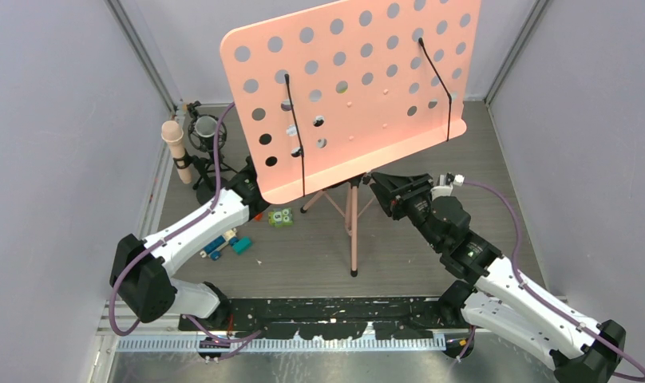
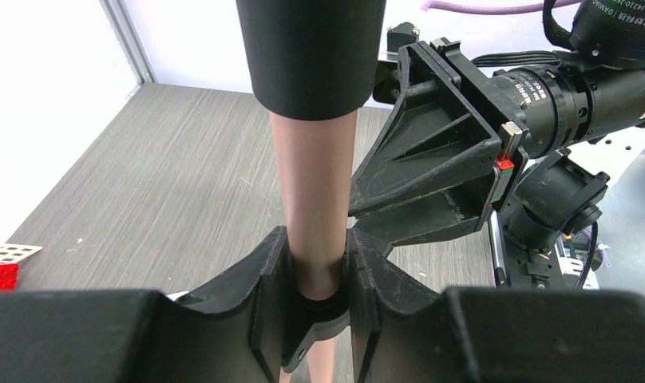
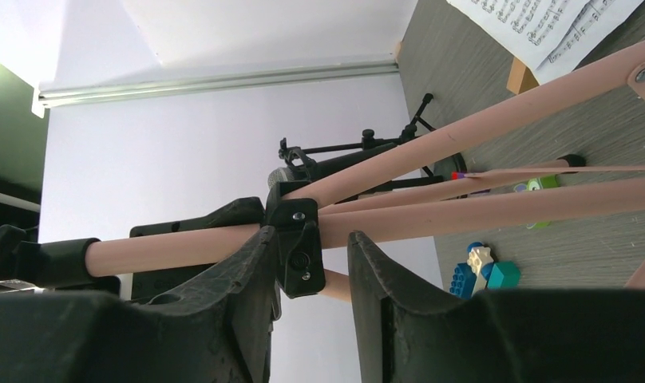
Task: Pack up the instrument practice props
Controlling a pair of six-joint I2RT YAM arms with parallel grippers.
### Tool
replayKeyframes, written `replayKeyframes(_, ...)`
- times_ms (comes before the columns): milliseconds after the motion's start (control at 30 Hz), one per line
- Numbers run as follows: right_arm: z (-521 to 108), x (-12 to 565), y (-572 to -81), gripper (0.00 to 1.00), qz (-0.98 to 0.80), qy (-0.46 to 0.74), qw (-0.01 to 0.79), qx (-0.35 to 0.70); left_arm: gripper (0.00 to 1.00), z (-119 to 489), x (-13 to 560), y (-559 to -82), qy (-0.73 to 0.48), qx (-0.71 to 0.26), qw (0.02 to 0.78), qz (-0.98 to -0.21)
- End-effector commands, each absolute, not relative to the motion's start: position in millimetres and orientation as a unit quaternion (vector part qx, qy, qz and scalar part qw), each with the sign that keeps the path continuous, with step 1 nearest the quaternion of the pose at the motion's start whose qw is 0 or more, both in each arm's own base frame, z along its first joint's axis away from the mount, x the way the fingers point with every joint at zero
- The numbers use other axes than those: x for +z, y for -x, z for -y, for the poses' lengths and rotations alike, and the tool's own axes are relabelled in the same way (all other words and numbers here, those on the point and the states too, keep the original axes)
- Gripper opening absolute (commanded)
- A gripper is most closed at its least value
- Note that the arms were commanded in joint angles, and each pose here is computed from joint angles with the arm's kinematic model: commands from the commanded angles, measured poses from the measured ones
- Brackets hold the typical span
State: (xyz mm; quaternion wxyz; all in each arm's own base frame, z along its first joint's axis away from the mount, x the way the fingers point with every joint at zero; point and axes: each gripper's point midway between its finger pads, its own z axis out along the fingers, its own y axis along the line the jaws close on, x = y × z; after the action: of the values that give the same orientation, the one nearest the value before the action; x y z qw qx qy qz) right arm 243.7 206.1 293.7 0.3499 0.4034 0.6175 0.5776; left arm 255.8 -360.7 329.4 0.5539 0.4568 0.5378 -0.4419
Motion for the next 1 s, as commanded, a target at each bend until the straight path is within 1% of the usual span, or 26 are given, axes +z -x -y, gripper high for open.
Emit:
replayKeyframes(0,-209.3,324.7,-242.3,0.42,-0.599,-0.385,0.355,0.606,0.00,360.6,295.1,-255.1,-0.462,-0.440,0.503,-0.582)
replayKeyframes(300,-219.3,325.4,-245.2,0.39,-0.604,-0.373,0.347,0.614,0.00,360.7,296.6,-253.0,-0.465,-0.443,0.503,-0.578)
replayKeyframes(667,-215.4,328.3,-245.0,0.25,-0.600,-0.372,0.357,0.612,0.00,361.8,294.8,-252.2,-0.468,-0.446,0.501,-0.576)
replayKeyframes(933,-218.0,330.9,-245.4,0.12,-0.599,-0.364,0.358,0.617,0.00,362.1,295.6,-251.9,-0.468,-0.446,0.501,-0.575)
replayKeyframes(967,-217.9,332.3,-245.3,0.09,-0.598,-0.361,0.361,0.617,0.00,361.9,295.5,-252.3,-0.468,-0.446,0.501,-0.575)
